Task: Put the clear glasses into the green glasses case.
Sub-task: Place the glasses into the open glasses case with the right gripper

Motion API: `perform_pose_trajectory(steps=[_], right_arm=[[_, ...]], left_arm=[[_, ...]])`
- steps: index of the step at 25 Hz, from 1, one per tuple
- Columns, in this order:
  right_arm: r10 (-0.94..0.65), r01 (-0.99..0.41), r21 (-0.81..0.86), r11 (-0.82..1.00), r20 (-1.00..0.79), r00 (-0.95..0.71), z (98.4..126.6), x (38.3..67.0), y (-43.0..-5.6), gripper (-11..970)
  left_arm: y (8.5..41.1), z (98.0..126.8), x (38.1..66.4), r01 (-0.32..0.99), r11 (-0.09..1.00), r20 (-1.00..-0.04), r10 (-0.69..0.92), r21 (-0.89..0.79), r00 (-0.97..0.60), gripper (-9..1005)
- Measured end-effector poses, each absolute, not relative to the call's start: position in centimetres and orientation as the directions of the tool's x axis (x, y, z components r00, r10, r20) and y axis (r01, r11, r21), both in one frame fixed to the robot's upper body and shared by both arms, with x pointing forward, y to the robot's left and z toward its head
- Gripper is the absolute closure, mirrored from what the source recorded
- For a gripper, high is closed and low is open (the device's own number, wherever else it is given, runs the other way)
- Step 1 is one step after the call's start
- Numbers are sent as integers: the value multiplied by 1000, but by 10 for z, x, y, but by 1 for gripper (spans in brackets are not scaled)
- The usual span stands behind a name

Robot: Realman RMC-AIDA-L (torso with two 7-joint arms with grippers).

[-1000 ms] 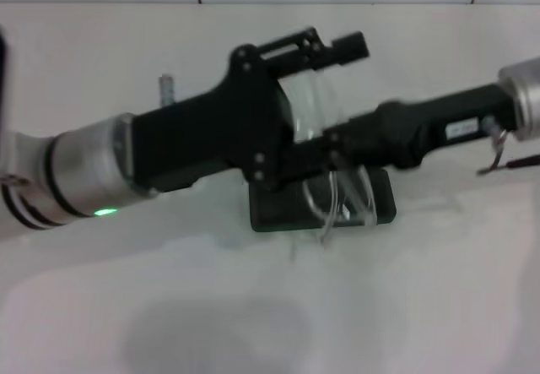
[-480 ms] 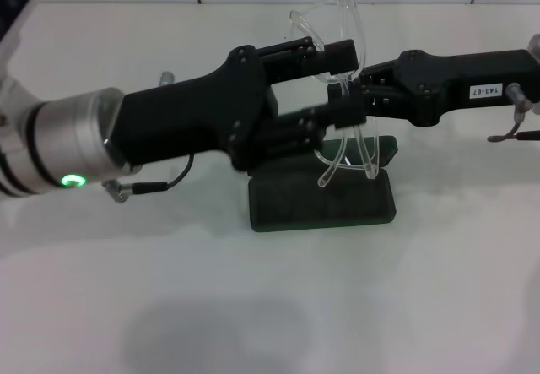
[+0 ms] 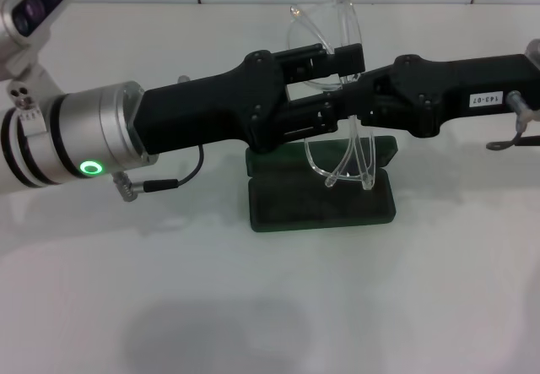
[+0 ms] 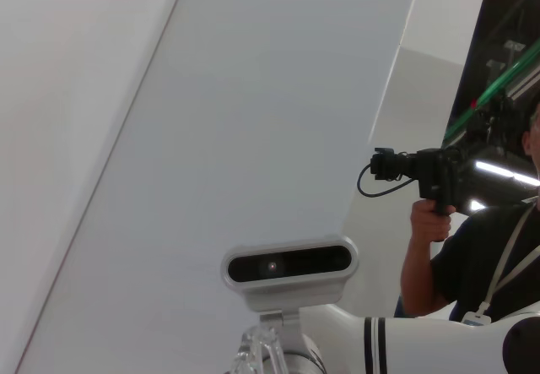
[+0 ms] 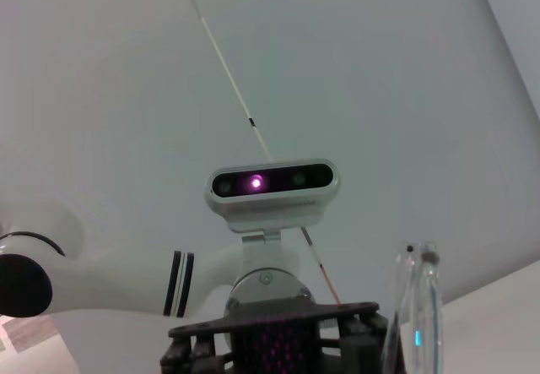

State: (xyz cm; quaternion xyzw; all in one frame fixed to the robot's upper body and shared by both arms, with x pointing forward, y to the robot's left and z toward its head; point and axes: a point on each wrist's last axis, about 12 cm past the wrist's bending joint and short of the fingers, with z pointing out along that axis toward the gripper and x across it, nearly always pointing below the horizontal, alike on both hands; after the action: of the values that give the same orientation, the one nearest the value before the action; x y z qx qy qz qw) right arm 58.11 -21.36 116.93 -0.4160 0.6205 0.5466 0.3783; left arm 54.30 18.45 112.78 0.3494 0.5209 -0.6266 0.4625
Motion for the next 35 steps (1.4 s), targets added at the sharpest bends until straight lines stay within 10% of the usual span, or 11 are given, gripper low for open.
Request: perform_pose_trajectory(steps=[10, 18, 26, 35], right_arm=[[-91, -928, 354, 117, -926, -365, 1165, 579, -229, 837], [-290, -952, 270, 147, -908, -302, 1181, 588, -225, 837], [-773, -984, 162, 73, -614, -159, 1225, 601, -147, 837], [-952, -999, -49, 20, -306, -4, 1199, 605, -76, 836]], left_arm=[[208, 1128, 528, 975, 26, -910, -367, -218, -194, 398], [262, 1094, 506, 825, 505, -841, -536, -254, 69, 398], [274, 1088, 508, 770, 581, -858, -507, -265, 87, 398], [278, 1080, 507, 730, 618, -871, -486, -291, 65, 398]])
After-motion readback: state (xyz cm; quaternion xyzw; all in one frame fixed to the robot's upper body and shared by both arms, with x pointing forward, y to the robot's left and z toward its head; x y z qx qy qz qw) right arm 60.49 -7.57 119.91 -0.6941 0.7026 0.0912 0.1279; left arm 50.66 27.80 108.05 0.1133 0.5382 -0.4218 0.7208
